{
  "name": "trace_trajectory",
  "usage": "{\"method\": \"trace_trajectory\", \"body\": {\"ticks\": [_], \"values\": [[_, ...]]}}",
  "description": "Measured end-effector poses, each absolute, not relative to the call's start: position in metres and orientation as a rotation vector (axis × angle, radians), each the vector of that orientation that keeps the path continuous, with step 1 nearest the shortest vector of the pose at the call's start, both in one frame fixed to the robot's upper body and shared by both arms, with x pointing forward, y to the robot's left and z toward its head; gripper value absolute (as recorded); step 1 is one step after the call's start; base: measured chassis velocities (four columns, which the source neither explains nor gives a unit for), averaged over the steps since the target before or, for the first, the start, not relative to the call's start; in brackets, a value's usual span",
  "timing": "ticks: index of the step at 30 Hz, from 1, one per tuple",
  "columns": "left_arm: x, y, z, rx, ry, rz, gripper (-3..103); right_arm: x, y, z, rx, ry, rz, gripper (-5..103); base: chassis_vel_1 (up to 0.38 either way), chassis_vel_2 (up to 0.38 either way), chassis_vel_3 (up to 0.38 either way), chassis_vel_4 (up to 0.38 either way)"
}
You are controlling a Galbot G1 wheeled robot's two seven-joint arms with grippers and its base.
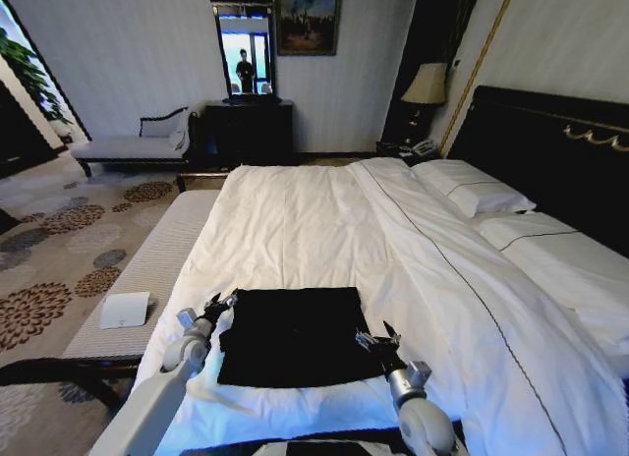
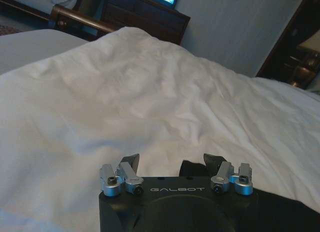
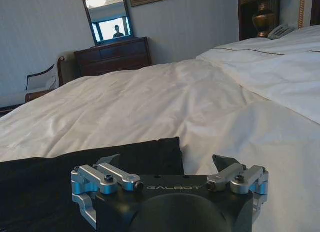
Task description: Fold the clothes on the bed.
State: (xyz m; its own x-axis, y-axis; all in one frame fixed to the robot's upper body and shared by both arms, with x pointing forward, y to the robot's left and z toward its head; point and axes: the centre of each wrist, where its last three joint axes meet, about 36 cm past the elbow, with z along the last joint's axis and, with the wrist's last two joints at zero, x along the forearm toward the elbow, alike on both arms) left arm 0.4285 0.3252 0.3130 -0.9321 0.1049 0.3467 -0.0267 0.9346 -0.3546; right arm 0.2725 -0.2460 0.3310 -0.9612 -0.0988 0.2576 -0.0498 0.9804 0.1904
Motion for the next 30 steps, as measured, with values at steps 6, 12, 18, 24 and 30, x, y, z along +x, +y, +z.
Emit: {"method": "trace_trajectory", "body": {"ticks": [6, 12, 18, 24, 30], "values": [[0.436, 0.317, 0.304, -0.067, -2.708, 0.485, 70, 0.273, -0.247, 0.332, 0.107, -2.859, -0.268, 100, 0.0, 0.0, 0.0, 0.0], [0.439, 0.306, 0.296, -0.091, -2.691, 0.46, 70, 0.273, -0.248, 0.336, 0.104, -2.864, -0.275, 100, 0.0, 0.0, 0.0, 0.0], [0.442, 0.301, 0.293, -0.104, -2.687, 0.449, 69, 0.274, -0.247, 0.338, 0.101, -2.866, -0.284, 100, 0.0, 0.0, 0.0, 0.0], [0.446, 0.3, 0.29, -0.109, -2.703, 0.438, 45, 0.273, -0.247, 0.338, 0.098, -2.865, -0.286, 100, 0.0, 0.0, 0.0, 0.0], [0.446, 0.298, 0.288, -0.113, -2.701, 0.439, 23, 0.274, -0.247, 0.339, 0.096, -2.865, -0.289, 100, 0.0, 0.0, 0.0, 0.0]]}}
